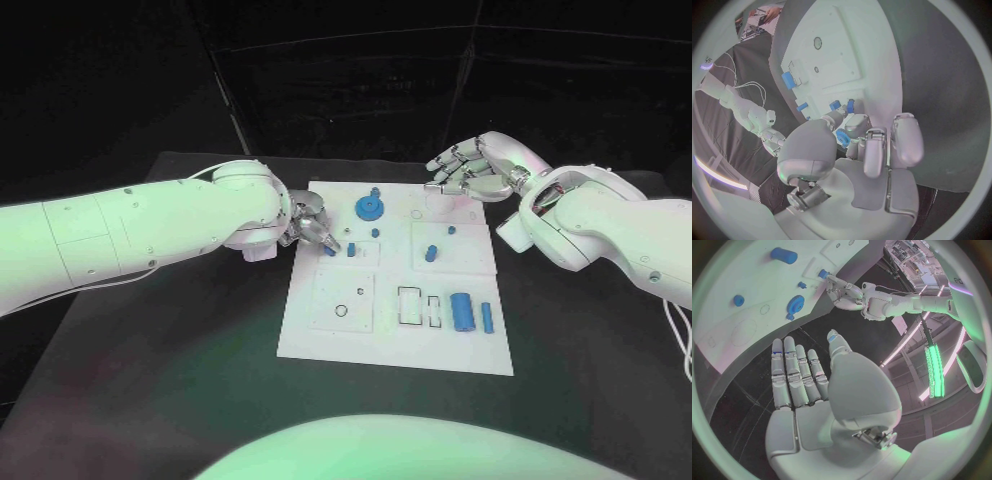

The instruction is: Assemble the parts on the task board

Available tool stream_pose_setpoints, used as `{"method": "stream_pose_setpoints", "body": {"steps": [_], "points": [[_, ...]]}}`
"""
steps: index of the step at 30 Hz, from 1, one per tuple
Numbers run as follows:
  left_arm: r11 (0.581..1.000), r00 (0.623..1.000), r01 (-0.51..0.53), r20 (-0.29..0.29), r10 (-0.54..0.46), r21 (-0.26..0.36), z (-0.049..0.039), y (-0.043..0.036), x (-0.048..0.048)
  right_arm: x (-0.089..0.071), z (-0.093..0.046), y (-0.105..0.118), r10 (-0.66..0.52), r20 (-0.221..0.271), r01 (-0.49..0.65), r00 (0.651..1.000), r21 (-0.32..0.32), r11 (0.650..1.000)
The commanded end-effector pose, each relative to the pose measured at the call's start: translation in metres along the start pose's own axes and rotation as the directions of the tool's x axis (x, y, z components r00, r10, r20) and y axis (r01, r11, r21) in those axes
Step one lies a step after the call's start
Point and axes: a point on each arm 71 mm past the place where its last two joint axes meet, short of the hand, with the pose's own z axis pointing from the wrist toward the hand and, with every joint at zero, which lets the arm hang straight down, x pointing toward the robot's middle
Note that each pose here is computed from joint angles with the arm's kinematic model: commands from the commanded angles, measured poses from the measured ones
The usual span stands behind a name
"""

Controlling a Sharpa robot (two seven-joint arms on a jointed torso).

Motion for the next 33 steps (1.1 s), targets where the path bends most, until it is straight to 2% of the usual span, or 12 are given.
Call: {"method": "stream_pose_setpoints", "body": {"steps": [1,33], "points": [[1.000,1.000,-0.012,-0.014,0.012,0.002,0.0005,-0.0010,0.0040,-0.0010,0.0005,0.0020,0.003,0.009,-0.003,1.000,-0.013,1.000],[1.000,1.000,-0.001,0.006,0.001,0.001,0.0013,-0.0008,0.0016,-0.0010,0.0001,0.0020,0.003,0.007,-0.003,1.000,-0.013,1.000]]}}
